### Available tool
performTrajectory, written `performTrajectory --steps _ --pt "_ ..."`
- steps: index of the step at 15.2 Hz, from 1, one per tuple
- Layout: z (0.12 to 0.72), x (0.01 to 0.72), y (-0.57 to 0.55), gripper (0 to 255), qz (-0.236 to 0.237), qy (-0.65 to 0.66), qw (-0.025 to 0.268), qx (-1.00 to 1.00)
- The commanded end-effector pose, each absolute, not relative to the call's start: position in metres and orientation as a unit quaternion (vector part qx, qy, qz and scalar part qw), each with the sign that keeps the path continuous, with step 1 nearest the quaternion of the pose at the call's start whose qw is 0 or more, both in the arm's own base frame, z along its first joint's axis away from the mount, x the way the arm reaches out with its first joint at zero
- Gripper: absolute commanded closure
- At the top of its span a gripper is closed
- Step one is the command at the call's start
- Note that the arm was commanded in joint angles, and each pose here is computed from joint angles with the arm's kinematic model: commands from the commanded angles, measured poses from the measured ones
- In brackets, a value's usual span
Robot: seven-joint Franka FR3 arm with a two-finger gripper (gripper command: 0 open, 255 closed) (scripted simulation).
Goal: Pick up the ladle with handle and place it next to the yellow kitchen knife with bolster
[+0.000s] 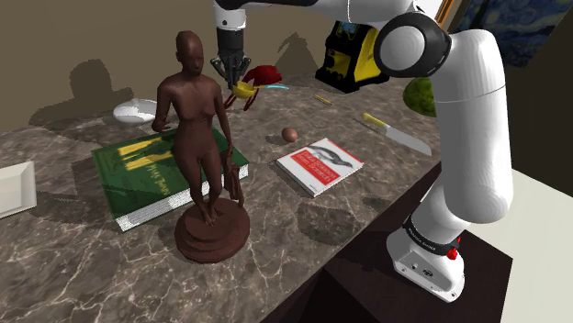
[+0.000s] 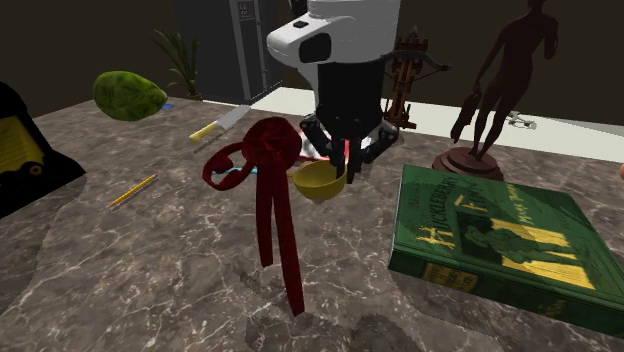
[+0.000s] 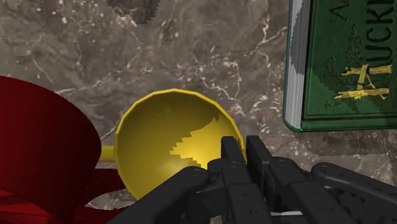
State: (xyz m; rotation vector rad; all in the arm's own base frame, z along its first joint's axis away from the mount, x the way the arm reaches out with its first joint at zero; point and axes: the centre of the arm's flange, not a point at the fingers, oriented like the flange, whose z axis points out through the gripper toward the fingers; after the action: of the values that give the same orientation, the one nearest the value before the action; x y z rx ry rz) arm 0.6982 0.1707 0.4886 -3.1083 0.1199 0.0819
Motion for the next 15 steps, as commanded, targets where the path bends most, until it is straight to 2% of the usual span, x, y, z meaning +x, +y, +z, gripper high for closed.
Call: performTrajectory --steps 1,15 --pt "0.497 0.698 0.169 255 0.026 0.038 0.015 -0.999" --pt "0.498 0.586 0.022 255 0.026 0.038 0.015 -0.999"
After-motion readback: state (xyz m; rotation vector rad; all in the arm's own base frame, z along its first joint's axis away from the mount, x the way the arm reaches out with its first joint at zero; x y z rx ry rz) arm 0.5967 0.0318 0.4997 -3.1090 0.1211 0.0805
